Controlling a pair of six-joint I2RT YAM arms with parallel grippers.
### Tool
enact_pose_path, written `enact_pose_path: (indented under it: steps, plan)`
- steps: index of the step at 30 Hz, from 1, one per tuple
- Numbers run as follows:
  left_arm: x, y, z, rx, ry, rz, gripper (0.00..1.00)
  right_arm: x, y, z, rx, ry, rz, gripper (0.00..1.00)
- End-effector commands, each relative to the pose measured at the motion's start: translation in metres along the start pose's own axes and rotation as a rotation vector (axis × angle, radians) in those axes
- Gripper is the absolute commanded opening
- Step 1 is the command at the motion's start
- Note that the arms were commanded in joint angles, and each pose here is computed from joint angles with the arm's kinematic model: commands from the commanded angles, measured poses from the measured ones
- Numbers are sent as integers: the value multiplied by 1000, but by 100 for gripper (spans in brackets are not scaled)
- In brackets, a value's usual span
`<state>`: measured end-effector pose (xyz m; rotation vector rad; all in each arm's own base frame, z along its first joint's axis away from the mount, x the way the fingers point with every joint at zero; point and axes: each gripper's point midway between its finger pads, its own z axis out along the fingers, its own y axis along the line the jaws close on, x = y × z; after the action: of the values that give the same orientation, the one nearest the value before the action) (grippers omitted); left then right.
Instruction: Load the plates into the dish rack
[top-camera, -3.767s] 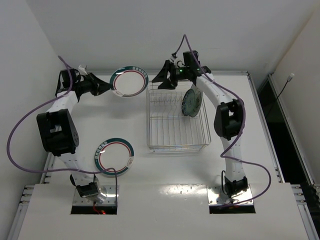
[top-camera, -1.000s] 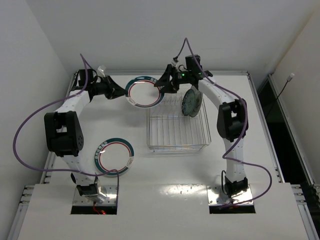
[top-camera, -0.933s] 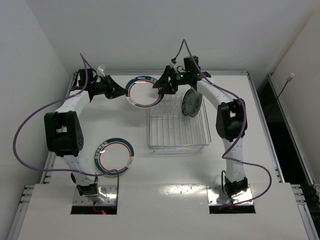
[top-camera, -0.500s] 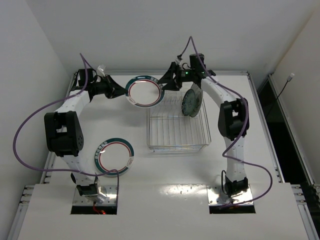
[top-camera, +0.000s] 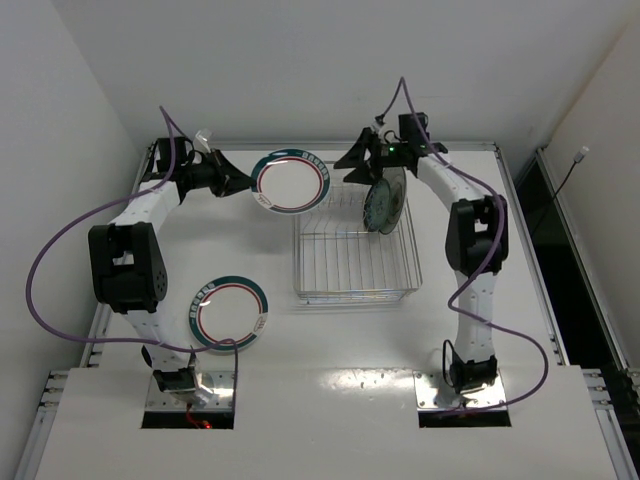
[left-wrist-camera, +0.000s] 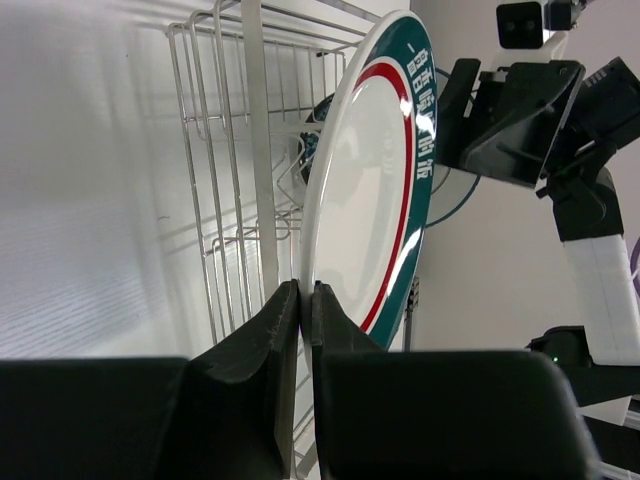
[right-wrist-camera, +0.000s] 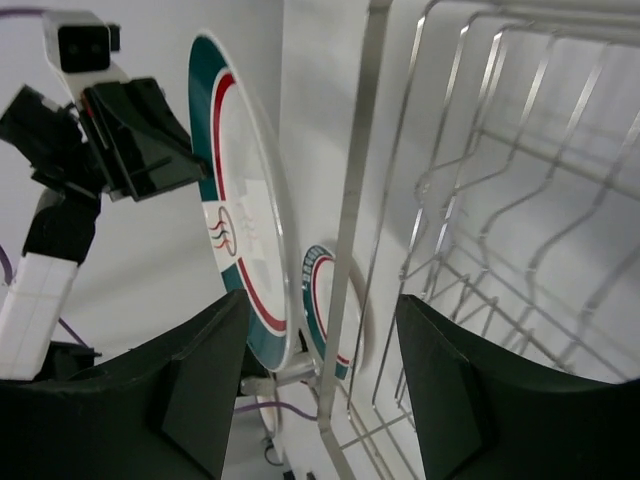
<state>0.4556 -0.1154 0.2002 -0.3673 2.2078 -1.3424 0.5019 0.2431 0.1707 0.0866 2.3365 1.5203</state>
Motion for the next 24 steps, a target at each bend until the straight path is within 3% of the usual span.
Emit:
enact_pose_path:
  steps: [1, 10, 11, 13, 14, 17, 18, 19, 22, 24]
  plan:
    - [-6, -25, -5, 82, -1, 52, 0, 14, 44, 12, -68, 29, -120, 57]
    - [-7, -27, -5, 85, -5, 50, 0, 42, 58, 46, -101, 106, -111, 54]
    - [-6, -28, -5, 92, 2, 50, 0, 41, 60, 46, -106, 101, -121, 43]
    - [-7, -29, -5, 97, -3, 60, 0, 46, 61, 50, -108, 110, -101, 29]
    - [-7, -29, -5, 97, -3, 50, 0, 44, 62, 50, -113, 105, -111, 17]
    - [-5, -28, -5, 103, 3, 50, 0, 41, 69, 48, -117, 102, -117, 0]
    - [-5, -24, -3, 99, 8, 41, 1, 33, 70, 42, -103, 73, -128, 0]
    - [-5, -24, -3, 99, 8, 41, 7, 30, 75, 39, -94, 63, -137, 0]
    - [-6, -9, -2, 7, 2, 28, 46, 2, 99, 7, -51, -48, -185, 0]
    - [-14, -4, -6, -75, -25, 55, 54, -15, 93, -17, 55, -116, -192, 0]
